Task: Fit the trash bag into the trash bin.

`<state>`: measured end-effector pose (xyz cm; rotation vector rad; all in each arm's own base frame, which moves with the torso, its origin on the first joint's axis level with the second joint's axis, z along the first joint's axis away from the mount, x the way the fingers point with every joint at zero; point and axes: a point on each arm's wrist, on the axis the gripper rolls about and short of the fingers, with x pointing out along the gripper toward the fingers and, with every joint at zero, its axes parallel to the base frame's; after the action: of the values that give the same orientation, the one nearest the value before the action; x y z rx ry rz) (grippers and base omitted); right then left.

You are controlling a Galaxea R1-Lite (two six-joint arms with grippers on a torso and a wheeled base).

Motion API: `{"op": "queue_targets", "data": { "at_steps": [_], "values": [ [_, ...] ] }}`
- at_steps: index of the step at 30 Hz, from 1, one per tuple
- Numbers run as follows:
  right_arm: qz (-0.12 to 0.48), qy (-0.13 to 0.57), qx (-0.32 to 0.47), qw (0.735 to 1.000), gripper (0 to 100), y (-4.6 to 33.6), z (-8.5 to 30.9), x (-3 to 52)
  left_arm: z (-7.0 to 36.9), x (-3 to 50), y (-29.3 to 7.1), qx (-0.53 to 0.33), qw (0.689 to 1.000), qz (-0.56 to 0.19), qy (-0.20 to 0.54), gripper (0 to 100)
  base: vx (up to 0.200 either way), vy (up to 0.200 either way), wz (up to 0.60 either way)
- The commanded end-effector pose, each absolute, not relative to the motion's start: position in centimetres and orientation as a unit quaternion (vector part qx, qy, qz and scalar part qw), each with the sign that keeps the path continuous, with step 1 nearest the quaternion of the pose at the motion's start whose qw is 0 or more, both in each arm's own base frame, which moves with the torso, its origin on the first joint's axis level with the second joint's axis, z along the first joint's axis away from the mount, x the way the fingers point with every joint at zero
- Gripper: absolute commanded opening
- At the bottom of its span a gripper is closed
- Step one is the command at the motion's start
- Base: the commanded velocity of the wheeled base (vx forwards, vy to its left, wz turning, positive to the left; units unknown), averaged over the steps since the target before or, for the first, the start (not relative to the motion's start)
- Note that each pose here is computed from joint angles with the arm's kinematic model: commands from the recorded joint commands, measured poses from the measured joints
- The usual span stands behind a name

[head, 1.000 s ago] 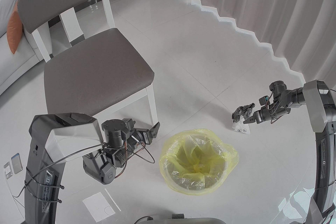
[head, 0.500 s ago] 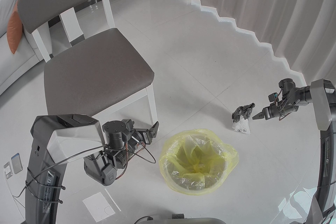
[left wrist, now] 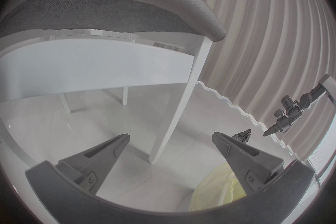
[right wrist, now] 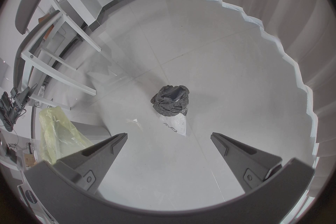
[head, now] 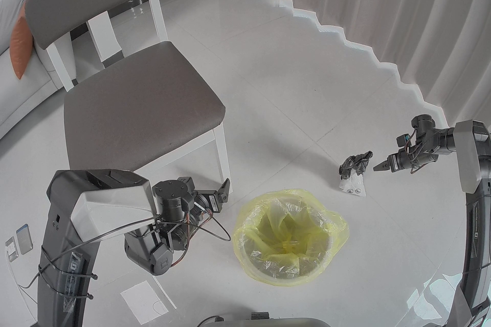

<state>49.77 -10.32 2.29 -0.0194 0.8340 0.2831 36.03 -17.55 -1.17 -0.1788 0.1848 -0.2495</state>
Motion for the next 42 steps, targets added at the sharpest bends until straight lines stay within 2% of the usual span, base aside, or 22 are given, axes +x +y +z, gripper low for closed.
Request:
{"op": "queue_targets", "data": {
  "at_steps": [1, 5, 10, 16, 18, 19, 24, 30, 35, 42],
  "values": [
    [0.138, 0.413, -0.006, 0.900, 100, -10.4, 1.8, 49.5, -0.4, 35.6, -17.6, -0.090, 0.982, -0.136, 0.094, 100, 0.200, 0.000, 0.00],
    [0.135, 0.416, -0.004, 0.899, 100, -10.7, 1.5, 49.5, 0.0, 35.6, -18.0, -0.093, 0.983, -0.132, 0.091, 100, 0.200, 0.000, 0.00],
    [0.136, 0.416, -0.005, 0.899, 100, -10.8, 0.9, 49.7, -0.2, 35.2, -18.5, -0.092, 0.982, -0.137, 0.094, 100, 0.000, 0.000, 0.00],
    [0.143, 0.459, 0.013, 0.877, 100, -10.5, -4.4, 49.7, -0.1, 35.3, -18.6, -0.095, 0.982, -0.139, 0.090, 100, 0.000, 0.000, 0.00],
    [0.143, 0.459, 0.013, 0.877, 100, -10.5, -4.4, 49.7, -0.1, 35.3, -18.6, -0.095, 0.982, -0.139, 0.090, 100, 0.000, 0.000, 0.00],
    [0.150, 0.481, 0.021, 0.863, 100, -9.7, -6.7, 49.5, -0.4, 35.3, -18.3, -0.095, 0.982, -0.136, 0.089, 100, 0.000, 0.000, 0.00],
    [0.162, 0.510, 0.025, 0.844, 100, -8.7, -8.7, 49.1, -1.4, 35.5, -17.8, -0.097, 0.983, -0.129, 0.085, 100, 0.000, 0.000, 0.00],
    [0.171, 0.509, 0.017, 0.843, 100, -8.4, -8.1, 49.1, -1.5, 35.3, -17.3, -0.098, 0.984, -0.126, 0.083, 100, 0.000, 0.000, 0.00],
    [0.176, 0.488, -0.002, 0.855, 100, -8.7, -6.1, 49.4, -1.5, 35.2, -17.5, -0.098, 0.983, -0.129, 0.083, 100, 0.000, 0.000, 0.00],
    [0.181, 0.473, -0.020, 0.862, 100, -8.8, -5.7, 49.7, -1.2, 35.3, -17.5, -0.099, 0.983, -0.130, 0.080, 100, 0.000, 0.000, 0.00]
  ]
}}
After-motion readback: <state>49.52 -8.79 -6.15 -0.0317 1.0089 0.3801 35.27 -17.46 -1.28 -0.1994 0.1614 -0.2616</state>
